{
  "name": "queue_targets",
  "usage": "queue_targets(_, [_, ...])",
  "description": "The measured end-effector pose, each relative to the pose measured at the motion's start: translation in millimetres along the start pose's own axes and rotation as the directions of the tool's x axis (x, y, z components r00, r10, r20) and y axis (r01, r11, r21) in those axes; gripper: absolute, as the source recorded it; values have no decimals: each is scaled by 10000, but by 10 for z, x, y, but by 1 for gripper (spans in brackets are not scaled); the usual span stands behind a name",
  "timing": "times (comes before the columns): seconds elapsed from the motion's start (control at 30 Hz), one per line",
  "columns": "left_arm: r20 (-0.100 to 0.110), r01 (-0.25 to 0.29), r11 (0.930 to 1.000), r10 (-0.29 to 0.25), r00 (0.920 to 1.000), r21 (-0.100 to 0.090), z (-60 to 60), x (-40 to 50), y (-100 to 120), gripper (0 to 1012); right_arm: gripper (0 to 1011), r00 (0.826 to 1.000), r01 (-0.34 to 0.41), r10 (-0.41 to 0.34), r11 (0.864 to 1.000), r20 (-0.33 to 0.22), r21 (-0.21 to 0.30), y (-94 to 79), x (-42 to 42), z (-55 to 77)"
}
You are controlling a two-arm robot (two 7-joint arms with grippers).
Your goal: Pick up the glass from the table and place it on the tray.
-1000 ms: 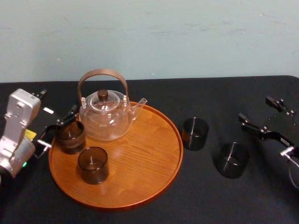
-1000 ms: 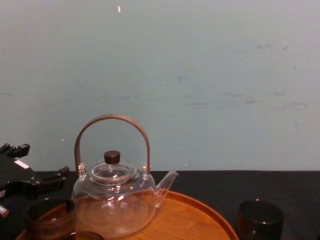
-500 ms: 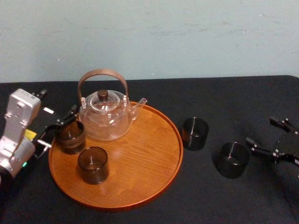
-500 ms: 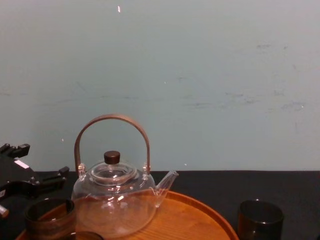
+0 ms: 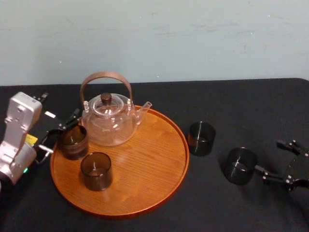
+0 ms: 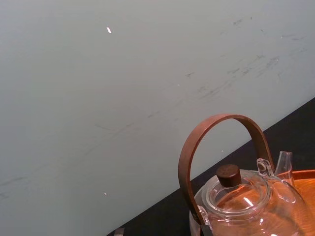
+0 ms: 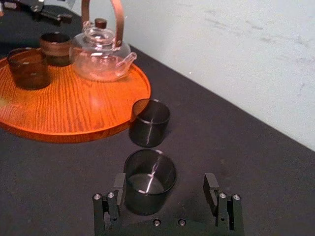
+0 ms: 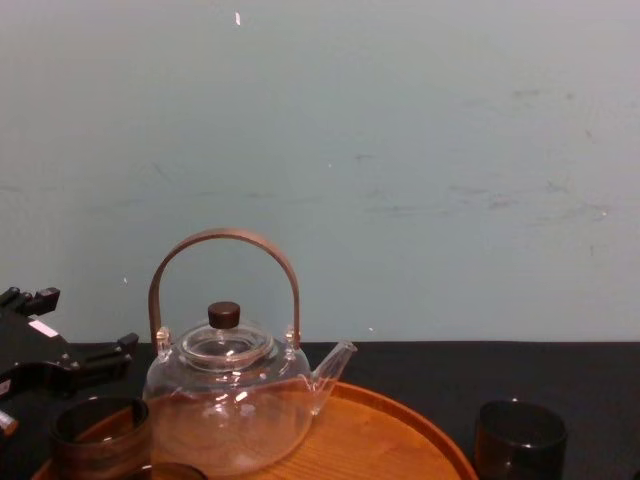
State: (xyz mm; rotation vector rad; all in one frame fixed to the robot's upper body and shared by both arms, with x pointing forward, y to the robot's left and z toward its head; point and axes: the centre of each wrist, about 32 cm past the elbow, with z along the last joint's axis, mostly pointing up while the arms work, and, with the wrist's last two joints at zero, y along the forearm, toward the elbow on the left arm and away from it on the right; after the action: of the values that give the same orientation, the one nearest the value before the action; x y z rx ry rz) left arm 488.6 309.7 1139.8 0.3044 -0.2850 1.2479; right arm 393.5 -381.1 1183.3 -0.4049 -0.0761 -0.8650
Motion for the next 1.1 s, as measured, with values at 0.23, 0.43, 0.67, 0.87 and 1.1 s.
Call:
queue_targets(0.23, [0,0,10000,0,10000,-1,0,0,0,1001,1002,9994,-302,306,9992,158,-275,24,0,-45])
queue_targets(0.43, [0,0,10000,0,10000,0,0,0,0,1001,1002,9976,-620,632,9973,299,-398,54,10,-79])
queue_targets(0.67, [0,0,10000,0,10000,1,0,0,0,1002,1002,9970,-709,721,9966,282,-420,90,21,-100])
queue_targets(0.87, [-1,0,10000,0,10000,-1,0,0,0,1001,1002,9972,-751,748,9963,-99,-410,161,29,-123])
queue_targets(1.1, [1,0,10000,0,10000,-1,0,0,0,1001,1002,9942,-657,621,9971,-878,-383,249,32,-145])
